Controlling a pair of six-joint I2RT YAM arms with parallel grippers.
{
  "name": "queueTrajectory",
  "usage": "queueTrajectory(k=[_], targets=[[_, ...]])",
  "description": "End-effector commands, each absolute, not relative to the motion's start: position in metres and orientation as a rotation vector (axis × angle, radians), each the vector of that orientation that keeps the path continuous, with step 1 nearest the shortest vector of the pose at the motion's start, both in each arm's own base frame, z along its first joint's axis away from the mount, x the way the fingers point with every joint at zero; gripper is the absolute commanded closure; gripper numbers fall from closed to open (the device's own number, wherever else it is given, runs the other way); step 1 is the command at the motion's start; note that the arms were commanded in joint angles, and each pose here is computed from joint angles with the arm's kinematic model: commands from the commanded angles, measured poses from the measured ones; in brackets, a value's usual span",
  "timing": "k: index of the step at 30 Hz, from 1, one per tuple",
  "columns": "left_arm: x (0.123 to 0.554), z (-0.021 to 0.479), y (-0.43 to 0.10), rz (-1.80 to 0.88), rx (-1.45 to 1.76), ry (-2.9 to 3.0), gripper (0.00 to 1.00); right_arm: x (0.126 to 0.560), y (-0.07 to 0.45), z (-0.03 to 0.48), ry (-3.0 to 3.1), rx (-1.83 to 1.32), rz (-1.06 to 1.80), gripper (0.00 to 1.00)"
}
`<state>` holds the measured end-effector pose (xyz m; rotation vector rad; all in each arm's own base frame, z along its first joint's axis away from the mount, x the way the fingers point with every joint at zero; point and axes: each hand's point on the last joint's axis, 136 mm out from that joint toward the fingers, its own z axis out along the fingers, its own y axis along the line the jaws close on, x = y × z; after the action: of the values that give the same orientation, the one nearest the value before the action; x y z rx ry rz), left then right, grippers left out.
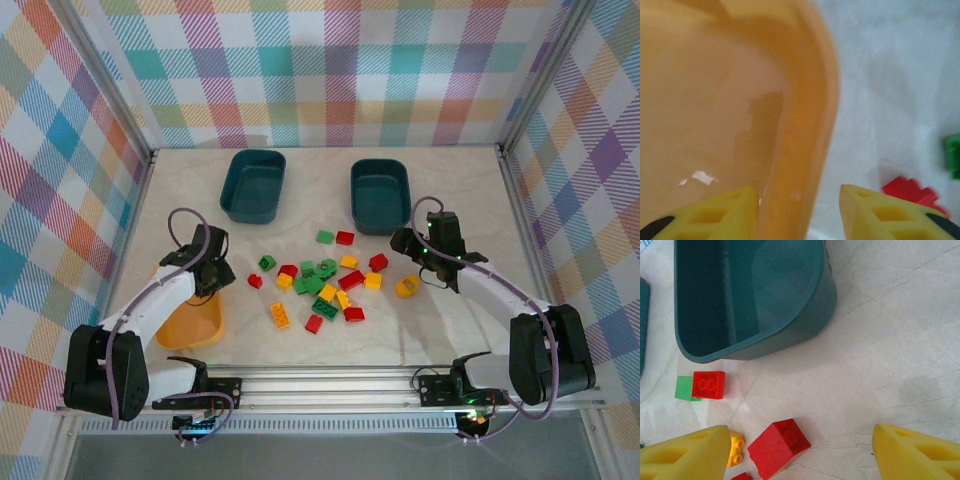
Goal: Sort the legos into containers by color
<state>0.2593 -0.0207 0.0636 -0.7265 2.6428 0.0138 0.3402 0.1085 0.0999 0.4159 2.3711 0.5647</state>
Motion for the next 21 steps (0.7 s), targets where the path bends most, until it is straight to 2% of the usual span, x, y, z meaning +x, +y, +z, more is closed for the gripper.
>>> queueTrajectory(k=[1,4,8,15,21], targets=[[0.232,0.044,-0.024,0.036,-0.732,2.735,0.62,0.343,0.115,0.106,2.370,0.411,0.600,0.26],[0.230,0.042,-0.027,0.041,-0.698,2.750,0.74,0.343,0.115,0.105,2.371,0.413,0.599,0.26],[0.237,0.065,-0.028,0.084,-0.626,2.719,1.00,0.343,0.115,0.106,2.370,0.414,0.602,0.27],[0.275,0.168,-0.059,0.059,-0.415,2.554,1.00,0.343,0.114,0.105,2.369,0.419,0.593,0.27],[0.345,0.225,-0.161,-0.135,-0.072,2.529,1.00,0.342,0.109,0.104,2.367,0.431,0.564,0.27]])
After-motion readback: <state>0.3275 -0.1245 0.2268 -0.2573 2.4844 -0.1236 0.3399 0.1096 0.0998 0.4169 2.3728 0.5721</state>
